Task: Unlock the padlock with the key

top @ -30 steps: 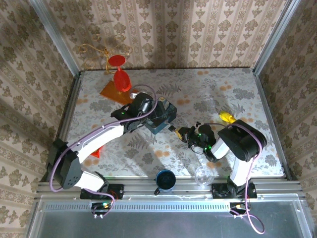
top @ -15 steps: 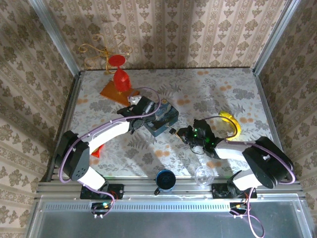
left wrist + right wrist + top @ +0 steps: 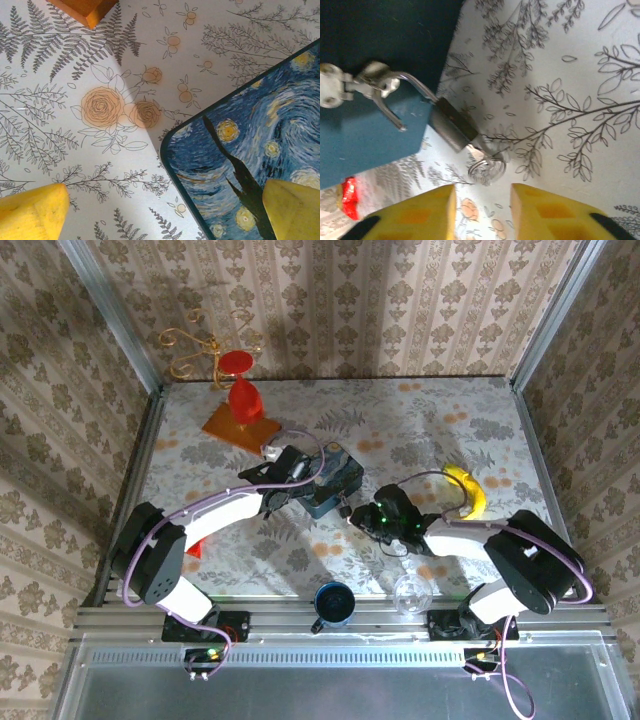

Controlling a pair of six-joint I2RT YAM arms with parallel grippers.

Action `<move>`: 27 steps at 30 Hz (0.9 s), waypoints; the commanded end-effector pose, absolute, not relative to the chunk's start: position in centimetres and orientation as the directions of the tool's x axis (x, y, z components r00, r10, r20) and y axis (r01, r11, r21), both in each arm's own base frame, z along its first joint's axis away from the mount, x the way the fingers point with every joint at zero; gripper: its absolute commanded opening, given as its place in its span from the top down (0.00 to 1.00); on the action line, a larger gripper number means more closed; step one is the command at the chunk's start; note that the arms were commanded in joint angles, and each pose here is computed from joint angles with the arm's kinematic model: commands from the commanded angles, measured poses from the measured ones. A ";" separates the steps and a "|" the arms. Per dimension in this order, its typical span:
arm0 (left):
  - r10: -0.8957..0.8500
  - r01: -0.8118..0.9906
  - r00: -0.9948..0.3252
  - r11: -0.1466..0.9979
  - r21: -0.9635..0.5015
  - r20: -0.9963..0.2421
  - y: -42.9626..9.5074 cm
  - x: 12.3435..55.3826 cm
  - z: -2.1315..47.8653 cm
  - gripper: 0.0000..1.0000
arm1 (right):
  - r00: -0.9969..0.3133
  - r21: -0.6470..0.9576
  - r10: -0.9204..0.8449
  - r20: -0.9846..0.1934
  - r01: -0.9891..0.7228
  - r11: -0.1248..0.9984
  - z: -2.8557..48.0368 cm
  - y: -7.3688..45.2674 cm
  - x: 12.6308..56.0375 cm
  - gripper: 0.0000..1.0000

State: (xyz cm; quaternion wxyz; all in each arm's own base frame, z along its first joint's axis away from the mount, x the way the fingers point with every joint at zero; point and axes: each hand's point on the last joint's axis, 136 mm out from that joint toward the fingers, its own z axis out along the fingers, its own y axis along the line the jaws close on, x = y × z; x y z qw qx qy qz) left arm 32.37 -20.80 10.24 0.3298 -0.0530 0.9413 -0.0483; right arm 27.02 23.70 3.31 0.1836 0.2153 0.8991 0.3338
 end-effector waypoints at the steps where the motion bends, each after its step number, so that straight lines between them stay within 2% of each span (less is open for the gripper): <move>1: -0.114 -0.053 -0.783 0.992 -0.118 -0.611 -20.6 32.2 9.9 0.00 | -0.830 0.667 0.516 -0.213 0.262 0.697 3.6 23.9 27.6 0.61; 6: -0.097 -0.043 -0.784 0.994 -0.102 -0.614 -20.3 32.1 10.1 0.00 | -0.830 0.639 0.485 -0.275 0.219 0.737 5.0 23.2 27.8 0.59; 13: -0.004 0.044 -0.747 0.997 -0.055 -0.665 -20.1 31.8 11.9 0.00 | -0.831 0.589 0.356 -0.428 0.043 0.807 8.8 22.3 28.6 0.57; 17: 0.009 0.070 -0.733 0.996 -0.063 -0.680 -19.9 31.2 12.2 0.00 | -0.862 0.603 0.267 -0.431 -0.055 0.796 9.8 22.2 29.3 0.59; 18: 0.005 0.083 -0.734 0.993 -0.082 -0.680 -20.2 31.1 12.1 0.00 | -0.870 0.607 0.245 -0.428 -0.077 0.791 9.9 22.2 29.5 0.62; 21: -0.026 0.099 -0.737 0.984 -0.146 -0.675 -21.0 30.8 11.3 0.00 | -0.878 0.609 0.185 -0.442 -0.142 0.781 10.3 22.4 30.1 0.64; 27: -0.055 0.091 -0.736 0.980 -0.178 -0.675 -22.0 31.7 10.1 0.00 | -0.897 0.602 0.108 -0.429 -0.195 0.774 9.7 23.7 31.3 0.66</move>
